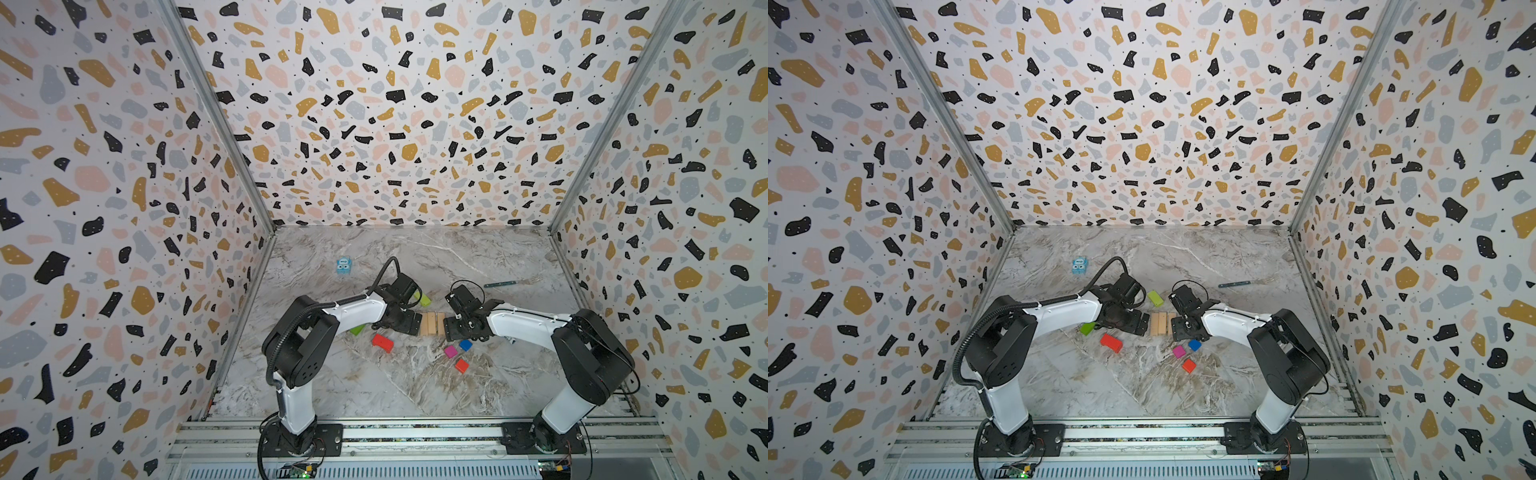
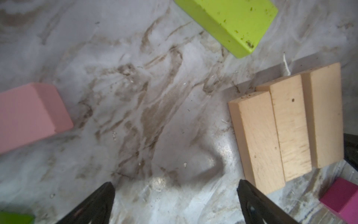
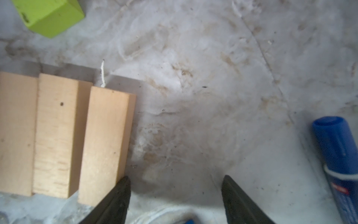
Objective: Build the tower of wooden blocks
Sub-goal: 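Push the three wood blocks together from both sides with both grippers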
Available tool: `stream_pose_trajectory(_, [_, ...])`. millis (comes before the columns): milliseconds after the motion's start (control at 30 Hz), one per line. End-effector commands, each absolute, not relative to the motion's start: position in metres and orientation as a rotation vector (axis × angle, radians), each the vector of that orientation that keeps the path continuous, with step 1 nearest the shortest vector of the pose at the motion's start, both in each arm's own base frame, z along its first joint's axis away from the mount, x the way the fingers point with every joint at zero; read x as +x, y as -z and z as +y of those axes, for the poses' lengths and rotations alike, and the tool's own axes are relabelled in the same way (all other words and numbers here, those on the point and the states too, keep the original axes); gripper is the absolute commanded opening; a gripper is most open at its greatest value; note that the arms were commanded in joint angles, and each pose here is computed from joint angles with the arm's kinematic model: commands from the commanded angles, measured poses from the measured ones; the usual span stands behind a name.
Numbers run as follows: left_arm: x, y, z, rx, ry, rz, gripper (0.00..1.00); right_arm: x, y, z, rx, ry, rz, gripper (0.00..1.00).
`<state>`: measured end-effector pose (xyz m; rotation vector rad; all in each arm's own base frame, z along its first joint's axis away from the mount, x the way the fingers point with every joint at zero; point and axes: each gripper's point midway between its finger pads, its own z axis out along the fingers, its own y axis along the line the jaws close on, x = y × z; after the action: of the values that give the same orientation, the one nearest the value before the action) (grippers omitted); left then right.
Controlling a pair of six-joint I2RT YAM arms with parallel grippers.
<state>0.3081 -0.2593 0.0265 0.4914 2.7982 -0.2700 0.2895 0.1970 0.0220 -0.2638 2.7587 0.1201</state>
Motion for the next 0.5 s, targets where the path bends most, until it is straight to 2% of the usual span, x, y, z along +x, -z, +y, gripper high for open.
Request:
stream_pose_trajectory(0, [0.314, -0.030, -0.268, 0.501, 0.290, 2.782, 1.00, 0.291, -0.020, 0.197, -0.261, -0.102, 2.774, 0.75])
stream_pose_trajectory(467, [0.319, -0.024, -0.271, 0.509, 0.273, 2.788, 1.00, 0.307, -0.019, 0.194, -0.241, -0.054, 2.771, 0.75])
